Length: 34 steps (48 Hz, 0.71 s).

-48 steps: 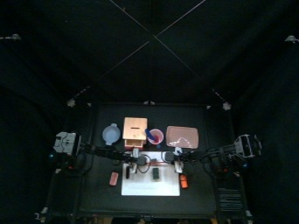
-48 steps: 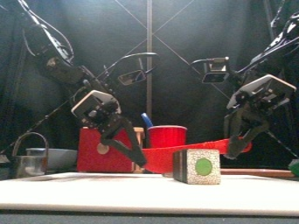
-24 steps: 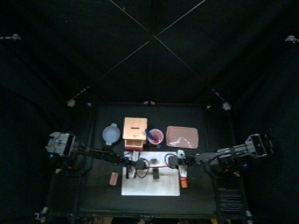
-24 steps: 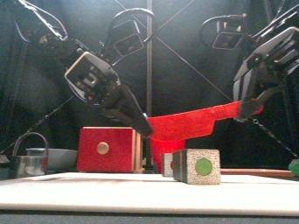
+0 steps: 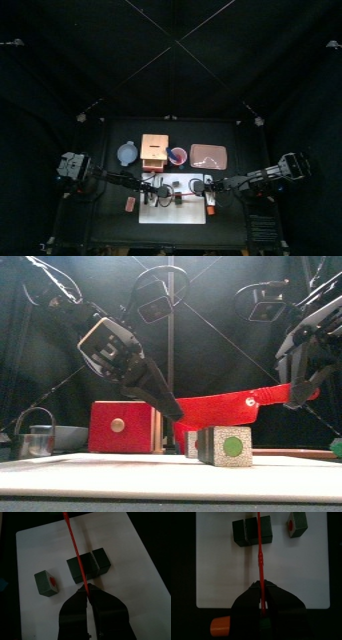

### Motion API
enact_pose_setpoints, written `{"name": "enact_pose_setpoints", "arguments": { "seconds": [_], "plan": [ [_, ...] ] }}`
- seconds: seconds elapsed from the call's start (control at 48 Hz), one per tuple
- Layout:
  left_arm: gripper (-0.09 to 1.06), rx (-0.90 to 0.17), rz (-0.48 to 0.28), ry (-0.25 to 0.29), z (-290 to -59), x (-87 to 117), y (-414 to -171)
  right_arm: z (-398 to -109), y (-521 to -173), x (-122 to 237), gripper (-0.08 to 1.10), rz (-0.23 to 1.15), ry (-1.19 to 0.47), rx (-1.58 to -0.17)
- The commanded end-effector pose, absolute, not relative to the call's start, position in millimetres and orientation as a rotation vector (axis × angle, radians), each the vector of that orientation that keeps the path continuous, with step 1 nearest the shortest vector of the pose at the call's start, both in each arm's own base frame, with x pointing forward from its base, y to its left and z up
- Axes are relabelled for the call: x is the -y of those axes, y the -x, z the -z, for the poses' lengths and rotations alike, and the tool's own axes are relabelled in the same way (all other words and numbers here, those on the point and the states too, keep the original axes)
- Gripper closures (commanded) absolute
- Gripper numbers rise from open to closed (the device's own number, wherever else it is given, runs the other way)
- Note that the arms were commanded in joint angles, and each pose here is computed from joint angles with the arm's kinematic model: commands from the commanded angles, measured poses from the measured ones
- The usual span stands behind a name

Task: Place sushi on board then cut the sushi with the knife then place the pieces on the plate
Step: Cut the sushi into 4 pieces

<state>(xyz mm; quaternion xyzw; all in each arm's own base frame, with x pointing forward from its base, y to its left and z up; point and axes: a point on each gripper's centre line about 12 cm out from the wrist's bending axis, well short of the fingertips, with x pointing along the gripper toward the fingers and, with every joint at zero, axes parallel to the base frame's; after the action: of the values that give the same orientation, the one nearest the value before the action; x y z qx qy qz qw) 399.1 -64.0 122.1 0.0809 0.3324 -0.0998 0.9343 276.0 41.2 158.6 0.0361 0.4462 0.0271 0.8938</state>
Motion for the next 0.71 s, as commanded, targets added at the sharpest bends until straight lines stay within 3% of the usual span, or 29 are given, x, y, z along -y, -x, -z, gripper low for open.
{"name": "enact_pose_setpoints", "arguments": {
  "seconds": [0.021, 0.708],
  "plan": [
    [0.62, -0.663, 0.224, -0.172, -128.0, 73.1, -400.9, -161.9, -276.8, -41.2, 0.62, -0.06, -0.069, -0.911],
    [0.62, -0.698, 0.222, -0.16, -115.3, 75.0, -399.0, -142.7, -281.5, -31.6, 0.62, -0.043, -0.019, -0.949]
  ]
}}
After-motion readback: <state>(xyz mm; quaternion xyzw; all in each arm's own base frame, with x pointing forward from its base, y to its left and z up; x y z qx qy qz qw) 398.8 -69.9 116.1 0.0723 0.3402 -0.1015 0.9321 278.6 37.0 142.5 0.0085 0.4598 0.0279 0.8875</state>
